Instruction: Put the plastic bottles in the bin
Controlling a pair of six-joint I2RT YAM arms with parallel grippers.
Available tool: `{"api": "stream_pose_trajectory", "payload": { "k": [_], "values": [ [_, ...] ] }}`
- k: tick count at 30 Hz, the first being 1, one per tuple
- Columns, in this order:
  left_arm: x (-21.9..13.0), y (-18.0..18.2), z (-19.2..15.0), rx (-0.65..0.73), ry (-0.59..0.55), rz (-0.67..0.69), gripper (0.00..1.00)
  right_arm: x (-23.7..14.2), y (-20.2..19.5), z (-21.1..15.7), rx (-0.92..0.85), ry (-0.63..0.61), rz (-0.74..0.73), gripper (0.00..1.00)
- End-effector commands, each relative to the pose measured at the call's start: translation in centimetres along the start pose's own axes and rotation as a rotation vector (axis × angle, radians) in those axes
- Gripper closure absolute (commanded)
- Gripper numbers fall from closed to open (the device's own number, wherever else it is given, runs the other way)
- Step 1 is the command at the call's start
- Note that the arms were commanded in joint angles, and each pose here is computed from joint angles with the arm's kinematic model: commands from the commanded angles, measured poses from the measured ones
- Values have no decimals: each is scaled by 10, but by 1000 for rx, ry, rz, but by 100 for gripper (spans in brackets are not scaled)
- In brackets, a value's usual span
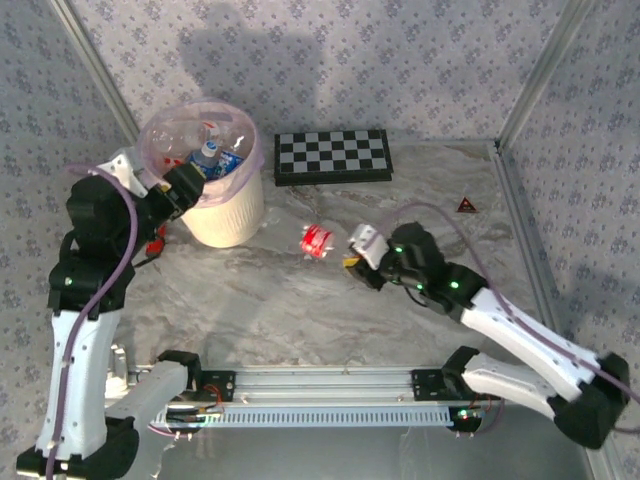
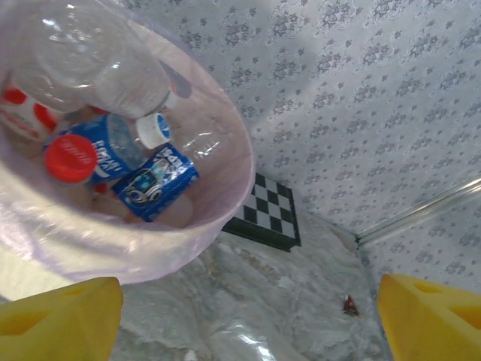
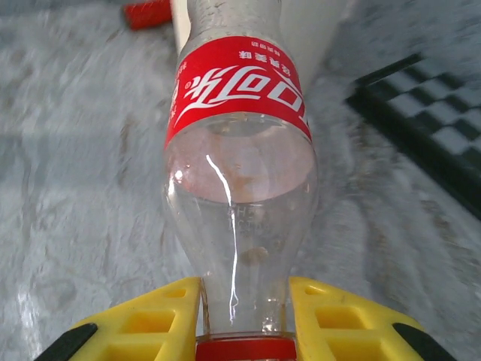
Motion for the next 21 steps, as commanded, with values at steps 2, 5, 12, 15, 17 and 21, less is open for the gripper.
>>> {"api": "stream_pose_trajectory", "payload": {
  "k": [2,5,12,15,17,21],
  "values": [
    [16,-14,8,-120,-123,-63,12,-28,-25,2,165,-91,-173,100],
    [32,-30,3,-149,-85,-111,12,-47,-35,21,242,-249,-230,100],
    [86,-93,-34,-139,47,-285,8,-49,-29,49,272,-403,-138,100],
    [105,-111,-48,-133,87,-328,4,-45,-27,52,284,-411,-111,100],
    [114,-121,-55,-139,100,-361,2,-43,-25,51,287,-410,-97,100],
    [128,-139,-66,-142,125,-409,0,-39,-22,49,293,-392,-80,100]
  ]
}}
Point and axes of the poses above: each hand's point on the last joint's axis, 136 mm out from that joint toward the fingers, its own x axis out along the fingers, its own y axis along the line the jaws close on, z = x × y, the point moved 7 cm from there along -x, back along the fingers, and after that the axes turned 13 degrees about x, right-handed, at the moved point
